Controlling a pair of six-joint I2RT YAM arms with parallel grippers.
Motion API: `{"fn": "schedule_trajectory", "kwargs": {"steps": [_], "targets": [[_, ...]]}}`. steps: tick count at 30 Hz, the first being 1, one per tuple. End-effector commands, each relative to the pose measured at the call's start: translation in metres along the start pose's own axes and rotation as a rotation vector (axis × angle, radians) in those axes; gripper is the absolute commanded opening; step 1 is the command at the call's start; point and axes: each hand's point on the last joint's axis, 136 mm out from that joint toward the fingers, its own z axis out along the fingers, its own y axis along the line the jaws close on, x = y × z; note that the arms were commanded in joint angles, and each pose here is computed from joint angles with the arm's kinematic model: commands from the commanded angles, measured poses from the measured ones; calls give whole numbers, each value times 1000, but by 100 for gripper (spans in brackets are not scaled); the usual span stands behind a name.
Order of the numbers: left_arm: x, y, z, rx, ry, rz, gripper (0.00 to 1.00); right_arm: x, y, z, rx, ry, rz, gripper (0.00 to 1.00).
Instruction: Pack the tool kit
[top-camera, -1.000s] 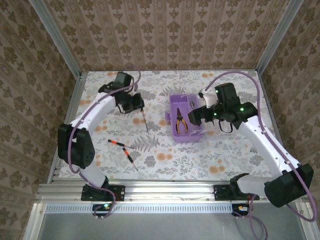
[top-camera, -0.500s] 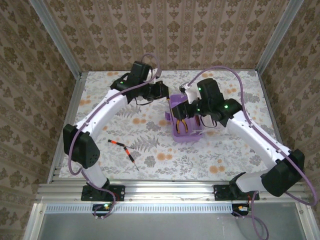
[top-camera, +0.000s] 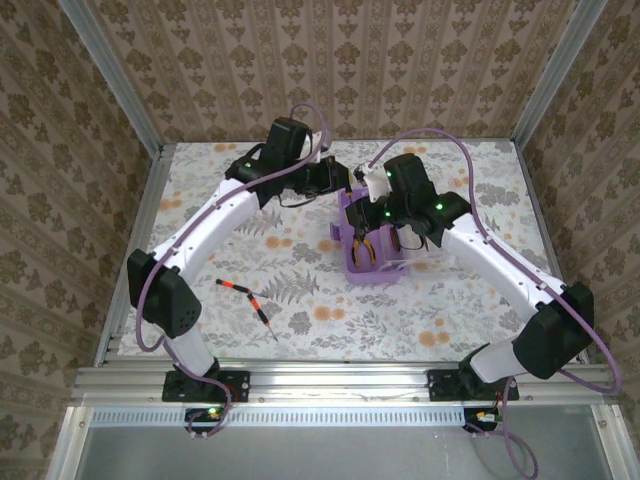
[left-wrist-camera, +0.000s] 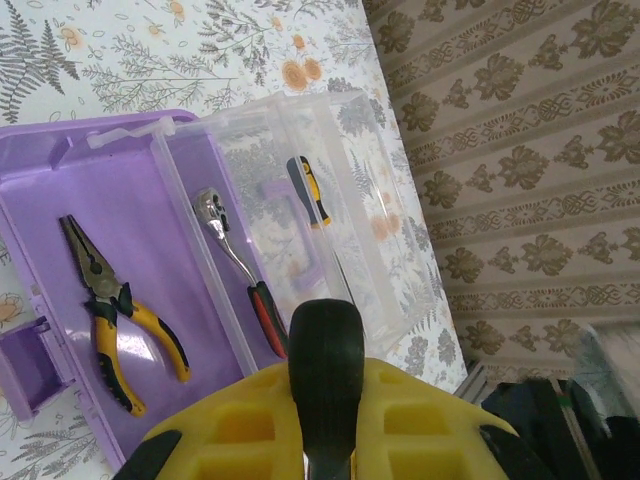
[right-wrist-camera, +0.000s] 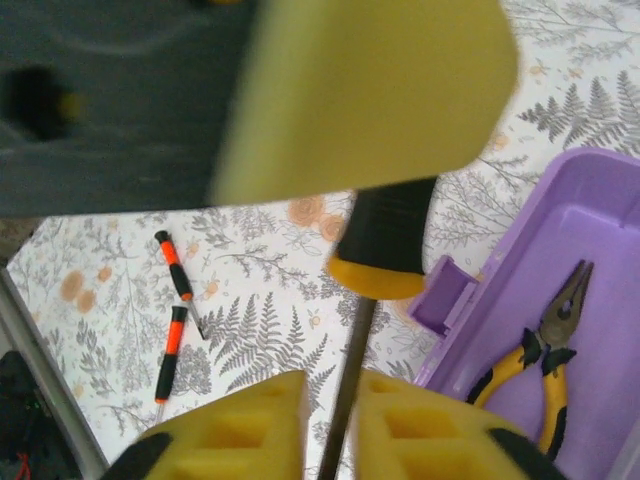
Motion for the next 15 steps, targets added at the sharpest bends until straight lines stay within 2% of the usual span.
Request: {"fn": "schedule_trajectory", "kwargs": {"steps": [1,2,3,5,9,10,11,12,15], "targets": [[-8,-22,-15,46,-28,31,0,-14,1,-8,26,-42,-20,6],[-7,-22,-15,48,-22,31,0,-14,1,-9,26,-43,-23,0],[-6,-23,-15,49,-19,35,0,-15,2,-10,24,-43,-27,0],[-5,-22,-16,40,-12,47,8,-17,5,-13,19,-43,-34,0],[-11,-2,-31,-69,-22,93,34,-19,3,-25,35,-45,-49,0],[-16,10,-42,-125,-39,101,44,-18,1,-37,46,-49,-46,0],[-20,22,-53,-178,-55,107,66,-18,-3,-45,57,-51,-41,0],[-25,35,-68,-239,-79,113,100,-16,-11,-52,78,-49,-28,0],[-31,78,-112,-374,-128,85,100,-8,-53,-76,177,-43,48,0]]}}
